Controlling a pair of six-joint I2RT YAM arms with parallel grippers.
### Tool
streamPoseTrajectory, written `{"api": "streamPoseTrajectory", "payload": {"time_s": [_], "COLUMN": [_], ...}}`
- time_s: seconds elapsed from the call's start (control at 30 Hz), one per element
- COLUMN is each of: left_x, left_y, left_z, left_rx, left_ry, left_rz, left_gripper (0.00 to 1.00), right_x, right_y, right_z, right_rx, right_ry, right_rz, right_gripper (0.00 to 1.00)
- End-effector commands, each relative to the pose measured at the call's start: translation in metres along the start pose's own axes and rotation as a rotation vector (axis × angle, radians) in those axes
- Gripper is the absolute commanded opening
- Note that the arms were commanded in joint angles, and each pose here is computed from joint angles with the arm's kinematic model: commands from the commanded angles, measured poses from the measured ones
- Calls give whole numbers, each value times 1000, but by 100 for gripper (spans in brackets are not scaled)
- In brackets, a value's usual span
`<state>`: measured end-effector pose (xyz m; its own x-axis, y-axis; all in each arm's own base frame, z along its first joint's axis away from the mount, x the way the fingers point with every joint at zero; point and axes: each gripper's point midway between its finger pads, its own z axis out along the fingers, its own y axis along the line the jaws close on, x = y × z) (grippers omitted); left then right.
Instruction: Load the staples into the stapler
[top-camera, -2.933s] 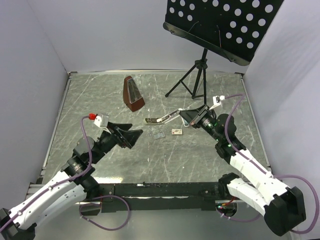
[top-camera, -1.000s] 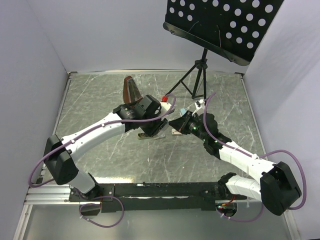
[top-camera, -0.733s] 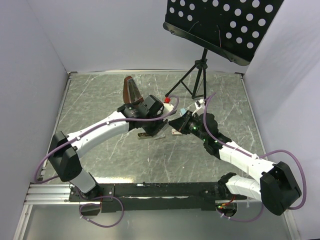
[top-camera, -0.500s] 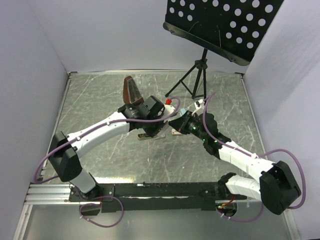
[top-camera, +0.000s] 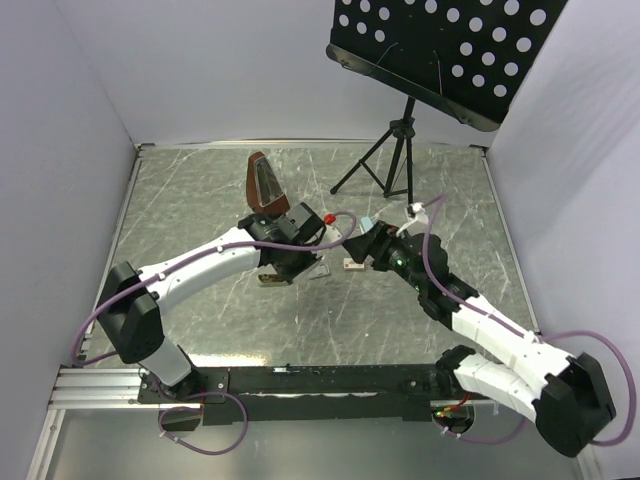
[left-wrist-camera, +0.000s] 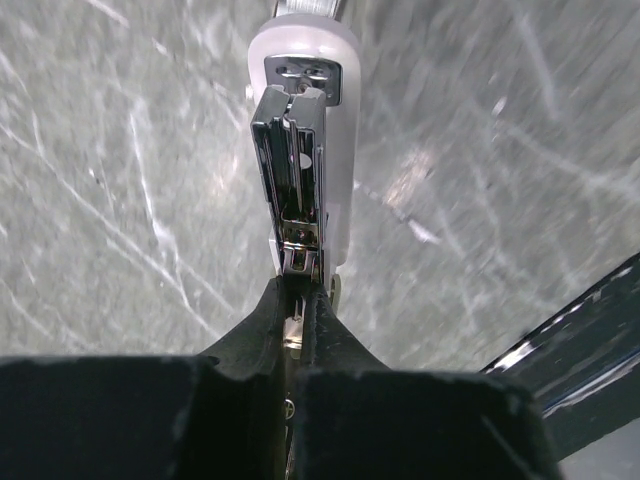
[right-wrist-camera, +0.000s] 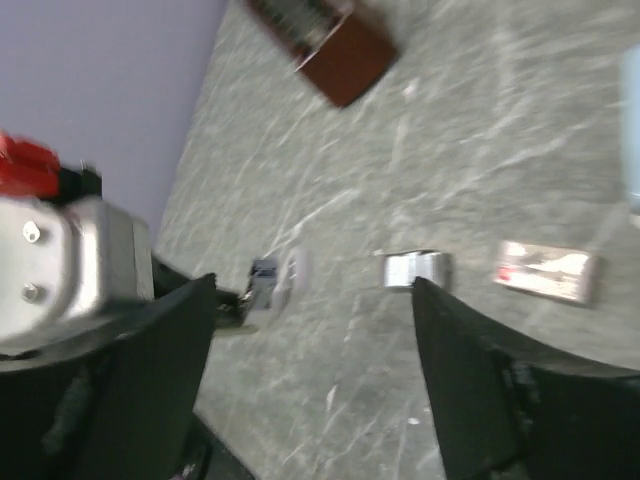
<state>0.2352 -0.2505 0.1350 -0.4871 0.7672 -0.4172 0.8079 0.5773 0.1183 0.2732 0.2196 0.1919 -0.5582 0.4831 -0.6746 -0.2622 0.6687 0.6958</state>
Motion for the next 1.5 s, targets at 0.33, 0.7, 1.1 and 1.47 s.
{"api": "streamPoseTrajectory", "payload": {"time_s": [0.33,0.7,1.1,1.47], "left_x": [58,79,75,44], "left_y": [-21,-41,-41,-30], "left_z": [28,50,51,36], "left_rx": [-61,-17,-47,-118], "left_ry": [262,372,397,268], "left_rz": [285,374,391,393], "left_gripper": [2,7,45,69], "right_x": [-29,-18,-15,-33], "right_y": [-89,-89,-92,-78], "right_z": [-53,-43,-43,-47], "right_rx": [401,371,370,341], "right_ry": [-234,-193,-177,-208], "right_rz": [-87,-81,-111,-220], "right_gripper": [98,98,98,98]}}
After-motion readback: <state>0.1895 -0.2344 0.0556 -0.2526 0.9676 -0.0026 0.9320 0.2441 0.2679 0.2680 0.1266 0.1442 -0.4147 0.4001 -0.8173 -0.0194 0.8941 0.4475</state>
